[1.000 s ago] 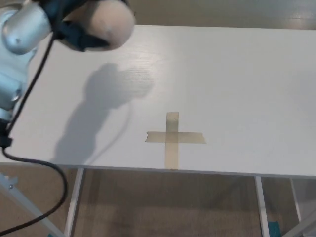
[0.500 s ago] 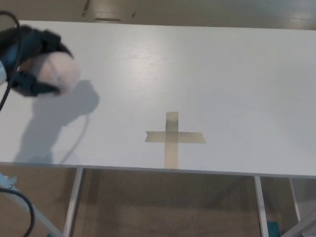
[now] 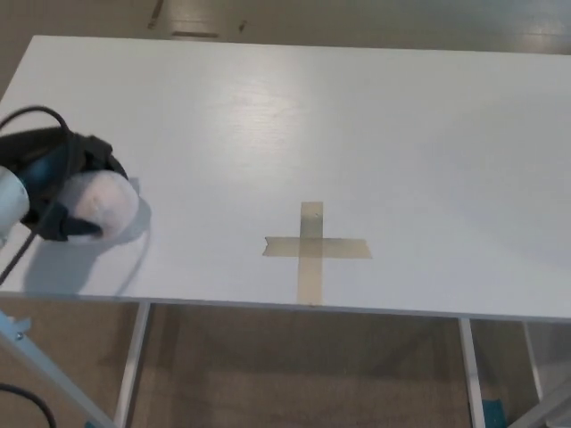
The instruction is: Use the left hand to take the pink dumpling toy on a person's hand and put it on the desk.
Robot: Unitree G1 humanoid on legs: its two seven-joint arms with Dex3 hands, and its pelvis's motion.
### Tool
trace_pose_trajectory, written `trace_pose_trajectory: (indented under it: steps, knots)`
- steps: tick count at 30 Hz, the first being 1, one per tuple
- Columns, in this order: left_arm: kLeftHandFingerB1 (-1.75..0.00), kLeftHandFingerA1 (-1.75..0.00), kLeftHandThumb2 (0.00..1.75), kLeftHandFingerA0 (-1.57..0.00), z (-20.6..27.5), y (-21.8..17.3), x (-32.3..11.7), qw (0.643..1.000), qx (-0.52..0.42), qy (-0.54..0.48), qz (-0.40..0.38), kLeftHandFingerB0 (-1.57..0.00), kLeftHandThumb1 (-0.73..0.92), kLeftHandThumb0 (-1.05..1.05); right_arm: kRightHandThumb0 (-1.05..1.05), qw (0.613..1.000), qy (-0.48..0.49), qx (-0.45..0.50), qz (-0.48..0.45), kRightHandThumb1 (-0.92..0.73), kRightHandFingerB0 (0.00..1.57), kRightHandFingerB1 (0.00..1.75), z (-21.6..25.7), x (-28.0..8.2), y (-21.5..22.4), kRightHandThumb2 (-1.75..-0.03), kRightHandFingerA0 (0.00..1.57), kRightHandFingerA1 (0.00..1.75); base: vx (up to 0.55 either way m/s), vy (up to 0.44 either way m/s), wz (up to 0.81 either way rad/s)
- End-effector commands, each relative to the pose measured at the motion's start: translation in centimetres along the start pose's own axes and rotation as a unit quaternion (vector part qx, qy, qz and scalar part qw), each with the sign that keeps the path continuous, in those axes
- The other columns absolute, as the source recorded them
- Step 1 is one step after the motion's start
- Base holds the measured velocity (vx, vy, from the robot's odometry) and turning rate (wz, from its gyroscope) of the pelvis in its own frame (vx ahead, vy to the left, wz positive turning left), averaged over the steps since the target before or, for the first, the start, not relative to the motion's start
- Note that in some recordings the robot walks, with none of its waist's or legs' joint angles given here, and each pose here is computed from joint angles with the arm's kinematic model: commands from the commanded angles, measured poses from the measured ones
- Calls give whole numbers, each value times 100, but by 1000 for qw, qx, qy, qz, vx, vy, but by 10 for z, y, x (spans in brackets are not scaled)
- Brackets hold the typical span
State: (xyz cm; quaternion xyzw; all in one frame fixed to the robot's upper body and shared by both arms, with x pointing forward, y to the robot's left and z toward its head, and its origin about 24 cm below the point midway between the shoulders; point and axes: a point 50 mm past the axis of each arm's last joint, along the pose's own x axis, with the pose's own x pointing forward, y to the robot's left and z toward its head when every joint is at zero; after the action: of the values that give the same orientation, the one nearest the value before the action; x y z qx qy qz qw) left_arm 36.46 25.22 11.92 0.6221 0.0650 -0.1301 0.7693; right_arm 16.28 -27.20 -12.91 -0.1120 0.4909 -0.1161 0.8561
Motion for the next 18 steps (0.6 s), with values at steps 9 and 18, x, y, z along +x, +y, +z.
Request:
trace_pose_trajectory:
  steps: [9,18]
  knots:
    - [-9,0,81,0,13,-19,-3,999,0,-7,-44,0,45,-76,-25,1000,3,5,3,-70,50,41,-2,0,-1,-61,57,43,0,0,0]
    - [-7,0,57,0,13,-9,-9,998,-53,8,-38,0,53,-87,-25,1000,8,2,6,-70,51,41,-3,0,-1,-61,58,43,0,0,0]
